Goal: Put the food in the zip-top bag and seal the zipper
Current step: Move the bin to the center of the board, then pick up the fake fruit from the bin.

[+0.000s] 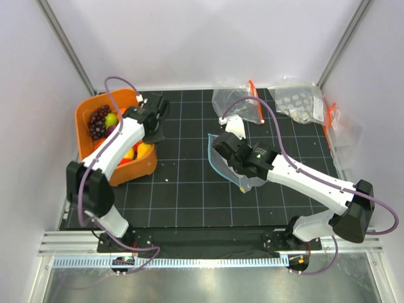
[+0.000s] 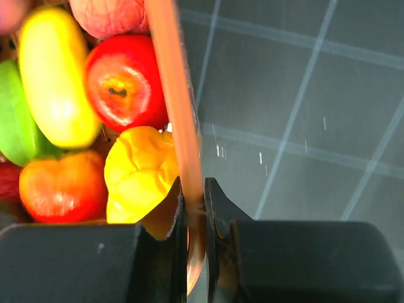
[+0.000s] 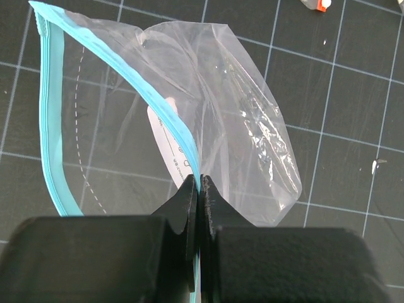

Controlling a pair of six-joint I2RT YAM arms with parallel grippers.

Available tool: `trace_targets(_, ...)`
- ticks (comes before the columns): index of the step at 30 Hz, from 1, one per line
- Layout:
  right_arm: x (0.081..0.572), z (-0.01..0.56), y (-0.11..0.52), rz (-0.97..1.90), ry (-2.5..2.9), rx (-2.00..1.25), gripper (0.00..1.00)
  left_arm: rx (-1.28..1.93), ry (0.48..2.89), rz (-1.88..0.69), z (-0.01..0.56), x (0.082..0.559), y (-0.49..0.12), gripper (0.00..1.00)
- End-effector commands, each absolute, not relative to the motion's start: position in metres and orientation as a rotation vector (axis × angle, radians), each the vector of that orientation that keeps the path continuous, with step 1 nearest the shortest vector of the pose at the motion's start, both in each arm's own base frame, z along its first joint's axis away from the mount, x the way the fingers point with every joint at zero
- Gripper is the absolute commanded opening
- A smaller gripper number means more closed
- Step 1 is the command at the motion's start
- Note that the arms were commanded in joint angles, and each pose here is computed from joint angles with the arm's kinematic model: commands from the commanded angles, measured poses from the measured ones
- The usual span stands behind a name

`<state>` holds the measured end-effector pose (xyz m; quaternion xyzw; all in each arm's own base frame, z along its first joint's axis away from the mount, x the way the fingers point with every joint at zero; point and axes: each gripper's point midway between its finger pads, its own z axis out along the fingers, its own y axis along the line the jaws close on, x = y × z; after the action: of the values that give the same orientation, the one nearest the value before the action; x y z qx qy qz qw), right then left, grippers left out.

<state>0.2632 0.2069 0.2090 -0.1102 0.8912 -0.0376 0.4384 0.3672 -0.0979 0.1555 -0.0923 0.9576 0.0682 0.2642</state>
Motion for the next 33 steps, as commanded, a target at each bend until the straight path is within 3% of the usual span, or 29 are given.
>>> trace_targets(1, 0.260, 0.213, 0.208, -0.047, 2.199, -0.263, 0.01, -0.274, 2.425, 0.020, 0.207, 0.345, -0.115, 0.01)
trace_targets(9, 0.260, 0.209, 0.211, -0.029, 2.204, -0.260, 0.01, -0.114, 2.409, -0.277, 0.212, 0.286, -0.180, 0.08)
trace_targets(17, 0.258, 0.217, 0.211, 0.012, 2.192, -0.235, 0.01, 0.010, 2.447, -0.217, 0.185, 0.320, -0.218, 0.06)
trace_targets(19, 0.257, 0.218, 0.209, 0.009, 2.190, -0.230, 0.01, 0.055, 2.426, -0.242, 0.197, 0.325, -0.232, 0.17)
trace_targets(20, 0.256, 0.218, 0.207, 0.003, 2.192, -0.233, 0.01, 0.070, 2.421, -0.229, 0.201, 0.325, -0.234, 0.43)
trace_targets(22, 0.256, 0.219, 0.205, -0.010, 2.193, -0.232, 0.01, 0.077, 2.381, -0.164, 0.219, 0.321, -0.230, 0.59)
trace_targets(23, 0.255, 0.219, 0.202, -0.019, 2.193, -0.234, 0.01, 0.075, 2.362, -0.160, 0.227, 0.319, -0.229, 0.71)
trace_targets(28, 0.254, 0.225, 0.198, -0.018, 2.179, -0.228, 0.01, 0.054, 2.291, -0.179, 0.272, 0.303, -0.207, 0.89)
trace_targets(33, 0.254, 0.228, 0.200, -0.008, 2.180, -0.234, 0.01, -0.159, 2.262, -0.090, 0.287, 0.330, -0.142, 0.91)
